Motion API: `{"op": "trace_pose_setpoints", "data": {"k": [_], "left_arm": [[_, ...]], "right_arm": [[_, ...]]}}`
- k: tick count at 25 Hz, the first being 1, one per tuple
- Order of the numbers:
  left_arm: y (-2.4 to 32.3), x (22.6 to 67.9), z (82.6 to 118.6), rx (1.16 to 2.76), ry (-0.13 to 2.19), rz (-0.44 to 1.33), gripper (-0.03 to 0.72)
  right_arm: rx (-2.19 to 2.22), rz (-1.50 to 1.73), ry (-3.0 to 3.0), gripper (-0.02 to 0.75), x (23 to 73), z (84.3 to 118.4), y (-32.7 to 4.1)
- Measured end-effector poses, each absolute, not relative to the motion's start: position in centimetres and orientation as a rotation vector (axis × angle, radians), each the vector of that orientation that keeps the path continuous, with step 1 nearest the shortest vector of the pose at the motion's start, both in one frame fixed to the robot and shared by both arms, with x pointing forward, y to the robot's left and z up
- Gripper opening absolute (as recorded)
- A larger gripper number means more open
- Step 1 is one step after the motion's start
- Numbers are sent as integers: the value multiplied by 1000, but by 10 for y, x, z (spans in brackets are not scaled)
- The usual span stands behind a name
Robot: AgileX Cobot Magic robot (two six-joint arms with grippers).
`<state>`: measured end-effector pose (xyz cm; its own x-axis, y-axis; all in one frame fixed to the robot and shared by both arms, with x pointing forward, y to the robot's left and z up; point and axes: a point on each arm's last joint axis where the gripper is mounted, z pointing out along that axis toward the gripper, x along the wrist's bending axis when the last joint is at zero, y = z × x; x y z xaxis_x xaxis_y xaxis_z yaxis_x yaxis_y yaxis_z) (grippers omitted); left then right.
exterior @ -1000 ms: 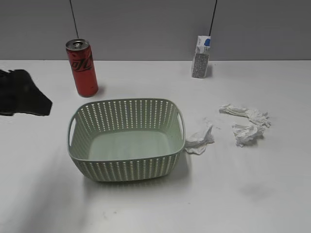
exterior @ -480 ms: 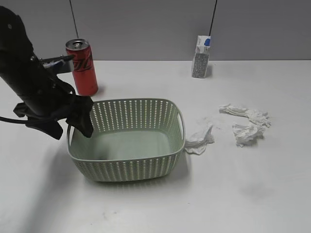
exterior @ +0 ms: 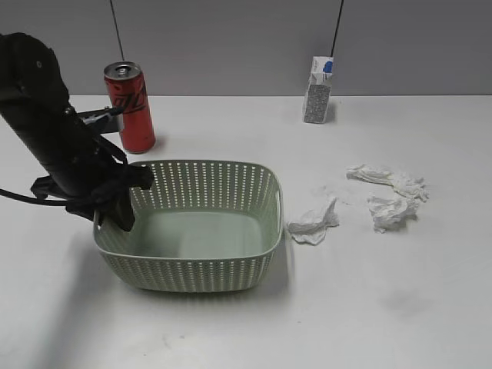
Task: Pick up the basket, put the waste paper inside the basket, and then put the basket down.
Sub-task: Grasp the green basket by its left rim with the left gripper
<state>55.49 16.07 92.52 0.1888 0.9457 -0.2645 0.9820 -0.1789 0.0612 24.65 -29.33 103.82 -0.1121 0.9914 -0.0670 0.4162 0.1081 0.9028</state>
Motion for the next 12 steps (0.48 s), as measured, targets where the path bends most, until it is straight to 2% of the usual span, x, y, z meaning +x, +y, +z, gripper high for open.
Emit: {"op": "trace_pose_setpoints", "data": {"k": [6,12], "left_arm": [[162,555,929,2245,1852,-235,15],[172,560,965,2225,1792,-54,-1]], "right_arm": [[1403,973,1639,591,246,1038,-293],[1415,963,1652,591,249,1038,-293]]}}
